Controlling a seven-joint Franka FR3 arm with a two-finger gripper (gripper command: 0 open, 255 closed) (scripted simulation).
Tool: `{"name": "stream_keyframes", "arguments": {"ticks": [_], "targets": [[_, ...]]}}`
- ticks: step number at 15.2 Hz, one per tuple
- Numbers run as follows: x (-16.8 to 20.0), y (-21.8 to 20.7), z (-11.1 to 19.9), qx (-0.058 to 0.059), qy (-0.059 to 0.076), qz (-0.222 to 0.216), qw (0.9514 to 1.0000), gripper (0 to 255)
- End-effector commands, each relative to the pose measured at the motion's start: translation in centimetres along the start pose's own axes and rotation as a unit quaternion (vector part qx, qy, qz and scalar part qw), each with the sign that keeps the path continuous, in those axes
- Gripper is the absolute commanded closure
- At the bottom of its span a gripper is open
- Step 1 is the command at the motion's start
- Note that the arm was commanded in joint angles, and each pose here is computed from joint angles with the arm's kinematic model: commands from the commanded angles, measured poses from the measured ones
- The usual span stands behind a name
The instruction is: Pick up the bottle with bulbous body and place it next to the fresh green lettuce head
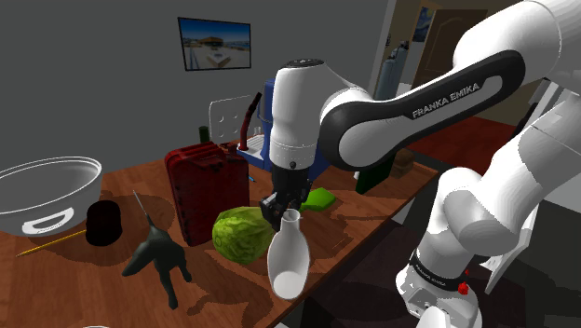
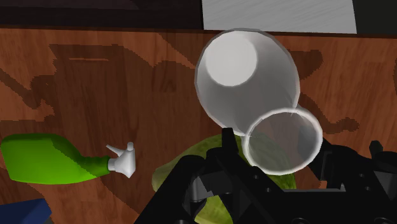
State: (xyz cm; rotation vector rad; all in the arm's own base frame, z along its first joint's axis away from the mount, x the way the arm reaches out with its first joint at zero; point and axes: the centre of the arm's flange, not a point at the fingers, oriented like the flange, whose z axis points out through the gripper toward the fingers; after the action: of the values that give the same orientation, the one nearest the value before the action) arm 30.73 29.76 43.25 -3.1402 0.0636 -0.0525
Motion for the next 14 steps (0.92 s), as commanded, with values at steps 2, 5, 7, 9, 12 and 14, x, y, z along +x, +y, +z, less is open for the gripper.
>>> {"name": "stream_keyframes", "arguments": {"ticks": [2,5,7,9,12,14], "targets": [[0.0,0.0,0.2,0.000,0.000,0.000,1.0000,255],[0.0,0.0,0.2,0.000,0.000,0.000,1.0000,255],[0.0,0.0,0.2,0.000,0.000,0.000,1.0000,0],[0.0,0.0,0.2,0.000,0.000,0.000,1.0000,0],[0.0,0.0,0.2,0.000,0.000,0.000,1.0000,0],[0.0,0.0,-2.5,0.000,0.000,0.000,1.0000,0]]}}
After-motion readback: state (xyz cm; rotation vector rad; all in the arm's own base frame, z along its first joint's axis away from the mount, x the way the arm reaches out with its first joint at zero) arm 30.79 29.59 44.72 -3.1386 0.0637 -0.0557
